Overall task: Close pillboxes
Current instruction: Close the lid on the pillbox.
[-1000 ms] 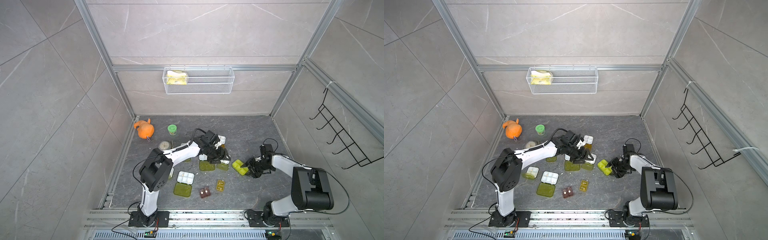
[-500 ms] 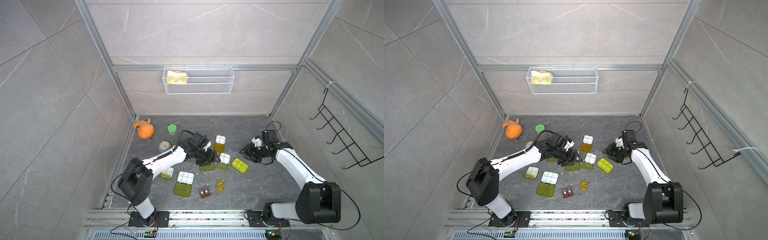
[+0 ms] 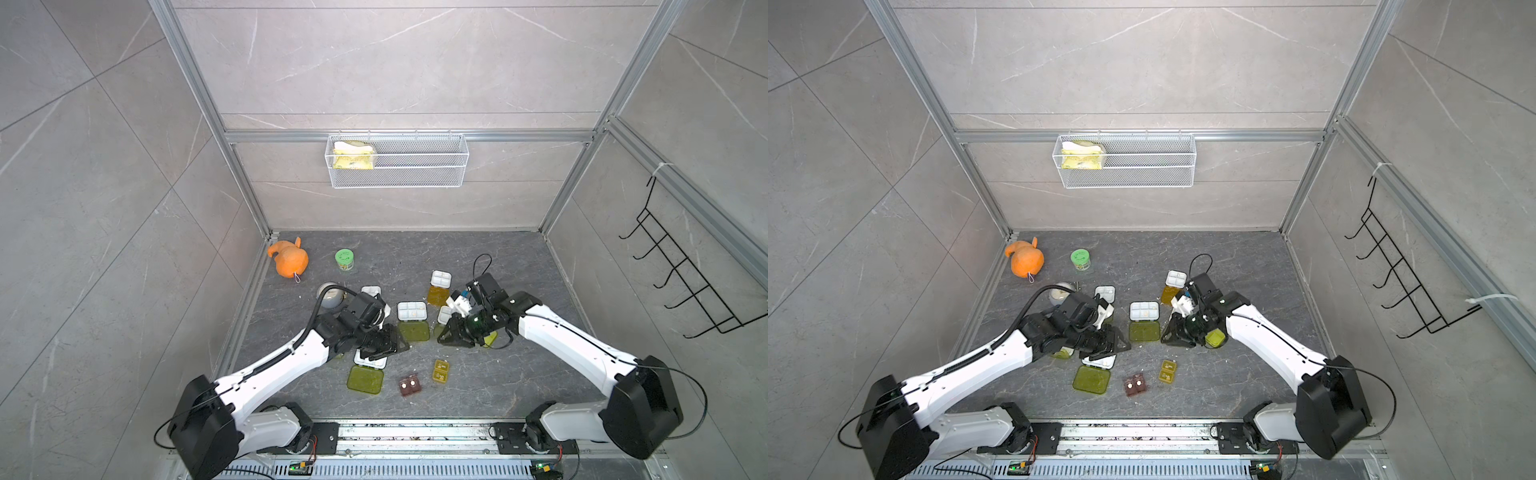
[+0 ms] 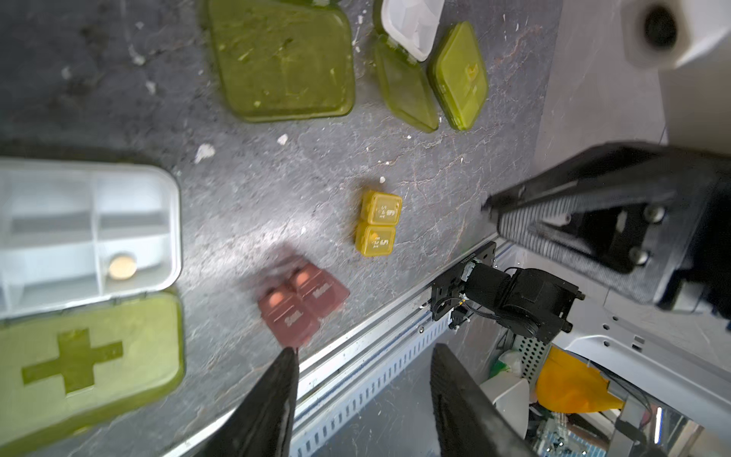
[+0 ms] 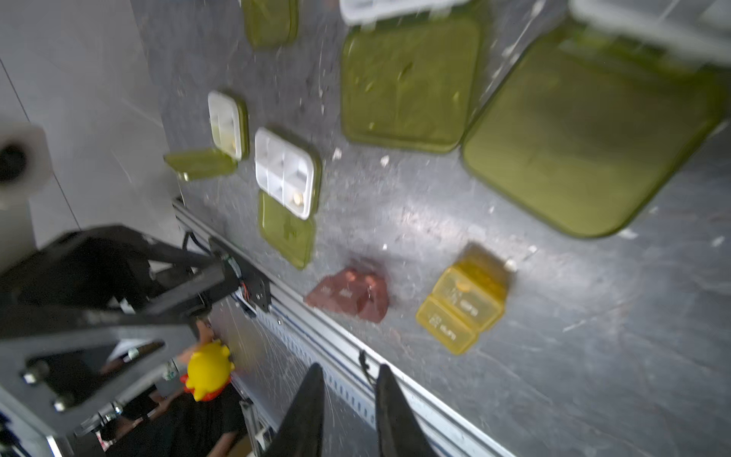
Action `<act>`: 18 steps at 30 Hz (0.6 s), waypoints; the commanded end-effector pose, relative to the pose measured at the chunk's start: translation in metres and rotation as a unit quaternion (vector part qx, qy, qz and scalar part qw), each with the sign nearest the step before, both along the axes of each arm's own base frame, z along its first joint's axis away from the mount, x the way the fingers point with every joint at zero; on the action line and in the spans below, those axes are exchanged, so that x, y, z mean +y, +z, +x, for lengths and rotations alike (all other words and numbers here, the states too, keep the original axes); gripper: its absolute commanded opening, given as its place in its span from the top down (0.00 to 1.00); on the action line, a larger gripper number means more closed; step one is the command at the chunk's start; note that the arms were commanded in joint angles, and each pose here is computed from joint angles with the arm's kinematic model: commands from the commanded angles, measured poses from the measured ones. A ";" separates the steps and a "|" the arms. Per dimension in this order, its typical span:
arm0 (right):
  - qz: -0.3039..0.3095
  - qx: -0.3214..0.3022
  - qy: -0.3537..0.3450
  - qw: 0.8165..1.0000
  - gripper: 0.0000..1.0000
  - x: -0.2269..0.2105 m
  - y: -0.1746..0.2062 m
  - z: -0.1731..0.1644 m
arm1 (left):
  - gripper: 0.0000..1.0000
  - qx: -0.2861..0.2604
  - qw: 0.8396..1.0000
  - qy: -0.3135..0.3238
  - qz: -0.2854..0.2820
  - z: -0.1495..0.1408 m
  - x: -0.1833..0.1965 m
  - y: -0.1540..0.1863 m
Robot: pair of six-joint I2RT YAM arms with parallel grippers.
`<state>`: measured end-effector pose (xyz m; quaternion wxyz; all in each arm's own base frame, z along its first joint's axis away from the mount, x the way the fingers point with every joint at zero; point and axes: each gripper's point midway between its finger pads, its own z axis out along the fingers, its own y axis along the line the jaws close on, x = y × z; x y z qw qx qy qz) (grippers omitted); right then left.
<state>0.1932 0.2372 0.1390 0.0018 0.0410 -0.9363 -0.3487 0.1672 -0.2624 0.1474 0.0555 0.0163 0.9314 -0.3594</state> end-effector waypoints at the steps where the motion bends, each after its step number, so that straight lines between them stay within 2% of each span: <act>1: -0.026 0.033 0.001 0.999 0.78 0.005 -0.016 -0.041 | 0.50 0.018 0.999 0.042 0.014 -0.007 0.016 -0.012; 5: -0.044 0.040 0.032 0.998 0.84 0.028 -0.038 -0.090 | 0.55 0.017 0.998 0.053 0.010 -0.010 0.021 -0.015; 7: -0.055 0.039 0.044 0.997 0.88 0.038 -0.051 -0.107 | 0.60 0.017 0.998 0.055 0.009 -0.011 0.022 -0.016; 9: -0.066 0.037 0.060 0.995 0.94 0.051 -0.064 -0.121 | 0.69 0.018 0.998 0.055 0.006 -0.014 0.022 -0.018; 11: -0.070 0.028 0.081 0.994 1.00 0.064 -0.070 -0.128 | 0.76 0.022 0.998 0.051 0.006 -0.018 0.021 -0.023; 18: -0.096 0.026 0.098 0.990 1.00 0.081 -0.086 -0.132 | 0.95 0.023 0.999 0.030 0.016 -0.032 0.005 -0.042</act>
